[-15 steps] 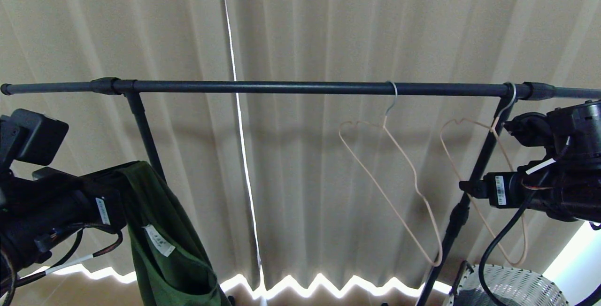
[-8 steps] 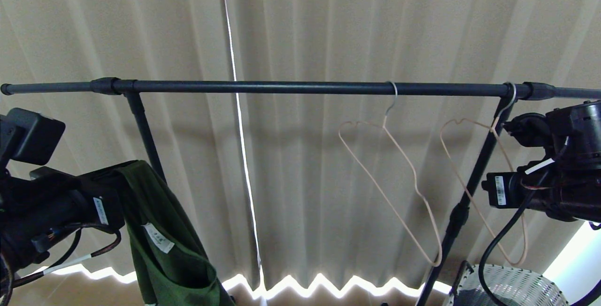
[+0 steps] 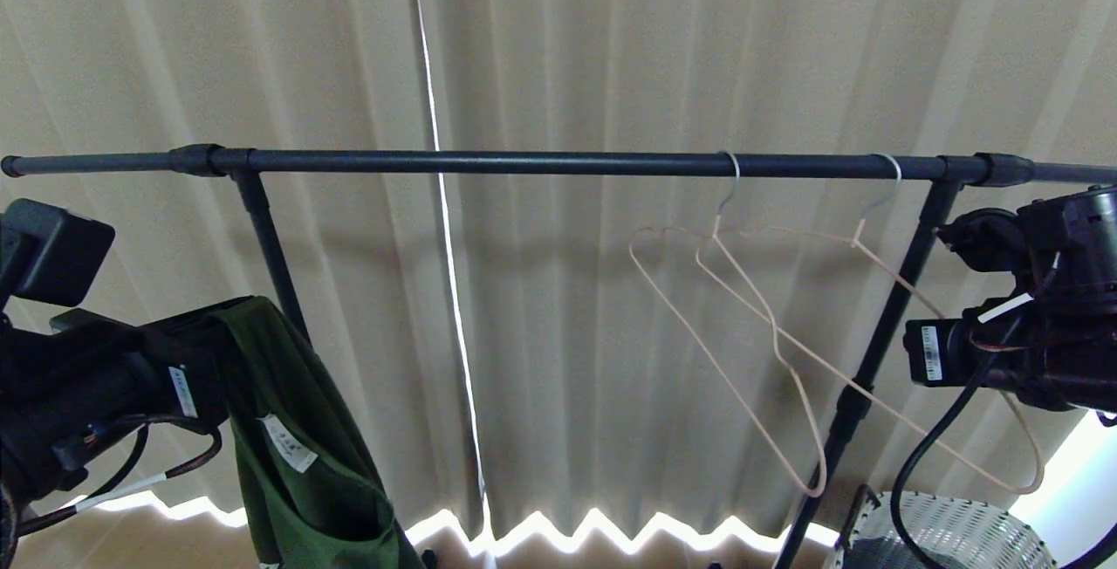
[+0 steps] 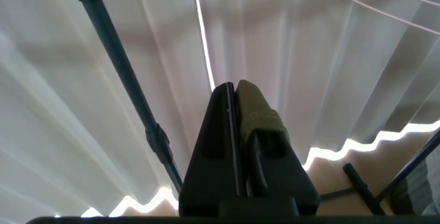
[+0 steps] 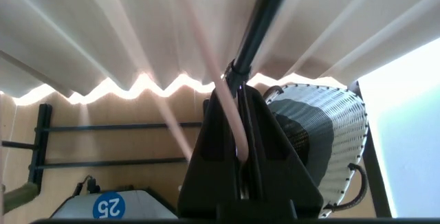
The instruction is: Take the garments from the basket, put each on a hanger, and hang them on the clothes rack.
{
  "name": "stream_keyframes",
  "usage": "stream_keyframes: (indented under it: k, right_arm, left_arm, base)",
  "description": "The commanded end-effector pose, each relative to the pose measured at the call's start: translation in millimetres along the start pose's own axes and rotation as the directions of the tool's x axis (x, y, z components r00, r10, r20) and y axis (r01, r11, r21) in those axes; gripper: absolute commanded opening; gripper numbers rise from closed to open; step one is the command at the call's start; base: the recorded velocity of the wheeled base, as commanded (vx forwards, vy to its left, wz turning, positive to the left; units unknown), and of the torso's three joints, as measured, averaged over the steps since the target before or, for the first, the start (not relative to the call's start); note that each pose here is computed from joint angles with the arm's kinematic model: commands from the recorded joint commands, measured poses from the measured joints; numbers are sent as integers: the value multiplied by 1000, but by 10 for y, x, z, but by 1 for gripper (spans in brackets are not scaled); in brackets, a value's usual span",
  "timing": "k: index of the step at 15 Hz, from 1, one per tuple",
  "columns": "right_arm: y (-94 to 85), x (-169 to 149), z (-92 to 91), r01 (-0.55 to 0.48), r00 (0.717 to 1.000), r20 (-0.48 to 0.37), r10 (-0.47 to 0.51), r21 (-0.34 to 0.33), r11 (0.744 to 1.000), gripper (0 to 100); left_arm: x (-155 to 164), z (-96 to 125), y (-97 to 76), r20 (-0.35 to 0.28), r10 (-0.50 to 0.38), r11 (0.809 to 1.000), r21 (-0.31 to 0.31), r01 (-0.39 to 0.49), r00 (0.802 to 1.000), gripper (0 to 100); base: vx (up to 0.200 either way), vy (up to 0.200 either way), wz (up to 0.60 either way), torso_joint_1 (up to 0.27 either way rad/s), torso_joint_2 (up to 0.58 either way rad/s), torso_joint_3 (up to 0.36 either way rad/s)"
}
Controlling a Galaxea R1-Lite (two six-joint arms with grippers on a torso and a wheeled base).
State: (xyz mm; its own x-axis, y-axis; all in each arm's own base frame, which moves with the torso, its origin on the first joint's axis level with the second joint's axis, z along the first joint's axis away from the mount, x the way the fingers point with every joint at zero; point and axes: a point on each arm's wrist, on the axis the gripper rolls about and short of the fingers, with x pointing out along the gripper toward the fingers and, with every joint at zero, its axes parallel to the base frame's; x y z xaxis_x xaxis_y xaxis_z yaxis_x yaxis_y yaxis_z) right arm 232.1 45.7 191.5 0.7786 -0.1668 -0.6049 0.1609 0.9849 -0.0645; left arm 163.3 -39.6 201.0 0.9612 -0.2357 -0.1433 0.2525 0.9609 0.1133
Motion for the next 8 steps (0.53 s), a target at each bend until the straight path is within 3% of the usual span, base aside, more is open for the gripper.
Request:
stream_keyframes:
  k: [1, 3, 8]
  right_arm:
    - [-4, -17, 6, -2, 1000, 7, 2, 4, 1000, 0]
    - [-6, -37, 14, -5, 1000, 14, 5, 6, 1000, 0]
    - [-37, -185, 128, -27, 991, 133, 25, 9, 1000, 0]
  left_arm:
    - [-5, 3, 0, 3, 1, 1000, 0, -1, 1000, 0]
    - [-5, 3, 0, 3, 0, 1000, 0, 0, 1000, 0]
    - [-6, -1, 0, 1, 0, 1000, 0, 0, 1000, 0]
  base:
    - [0, 0, 0, 0, 0, 0]
    - [0, 0, 0, 0, 0, 0]
    - [0, 0, 0, 0, 0, 0]
